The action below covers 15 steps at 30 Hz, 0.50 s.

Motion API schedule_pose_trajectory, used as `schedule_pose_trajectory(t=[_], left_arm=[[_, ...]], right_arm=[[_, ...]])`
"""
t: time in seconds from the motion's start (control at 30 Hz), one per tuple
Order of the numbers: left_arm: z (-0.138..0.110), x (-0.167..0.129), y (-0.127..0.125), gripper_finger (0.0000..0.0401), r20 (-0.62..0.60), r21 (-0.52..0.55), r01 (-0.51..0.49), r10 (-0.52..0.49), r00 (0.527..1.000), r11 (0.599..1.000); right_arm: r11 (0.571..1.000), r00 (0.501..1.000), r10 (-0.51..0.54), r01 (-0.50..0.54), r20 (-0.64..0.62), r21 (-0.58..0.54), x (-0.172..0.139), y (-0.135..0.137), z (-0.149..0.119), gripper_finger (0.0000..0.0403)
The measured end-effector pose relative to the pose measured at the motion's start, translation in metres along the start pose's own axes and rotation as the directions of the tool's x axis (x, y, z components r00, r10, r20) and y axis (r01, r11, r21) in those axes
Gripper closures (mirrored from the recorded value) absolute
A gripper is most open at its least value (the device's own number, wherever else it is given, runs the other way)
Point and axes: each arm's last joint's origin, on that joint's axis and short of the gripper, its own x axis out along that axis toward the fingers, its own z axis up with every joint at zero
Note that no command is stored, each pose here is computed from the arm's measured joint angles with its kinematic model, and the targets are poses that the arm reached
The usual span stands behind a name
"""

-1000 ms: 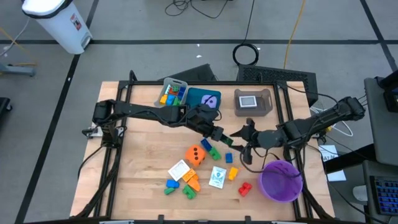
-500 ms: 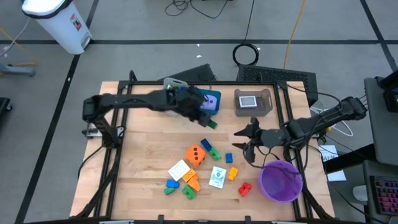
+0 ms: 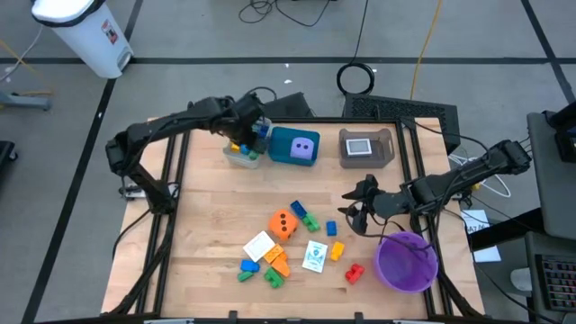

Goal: Pick & Place Toys
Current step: Put the green game piece into the gray bin

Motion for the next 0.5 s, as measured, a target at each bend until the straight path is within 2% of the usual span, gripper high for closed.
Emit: schedule_pose_trajectory(t=[0.27, 0.5], left_arm=[[0.011, 0.006, 0.032, 0.0293, -0.031, -0.030, -0.096, 0.095, 0.995, 0.995], [0.004, 0.027, 0.053, 0.0293, -0.109, -0.067, -0.126, 0.118, 0.987, 0.990]], right_arm=[[1.000, 1.000, -0.011, 0.011, -0.009, 0.001, 0.002, -0.002, -0.004, 0.0190], [0.999, 0.999, -0.035, 0.035, -0.002, 0.017, 0.004, -0.007, -0.001, 0.0190]])
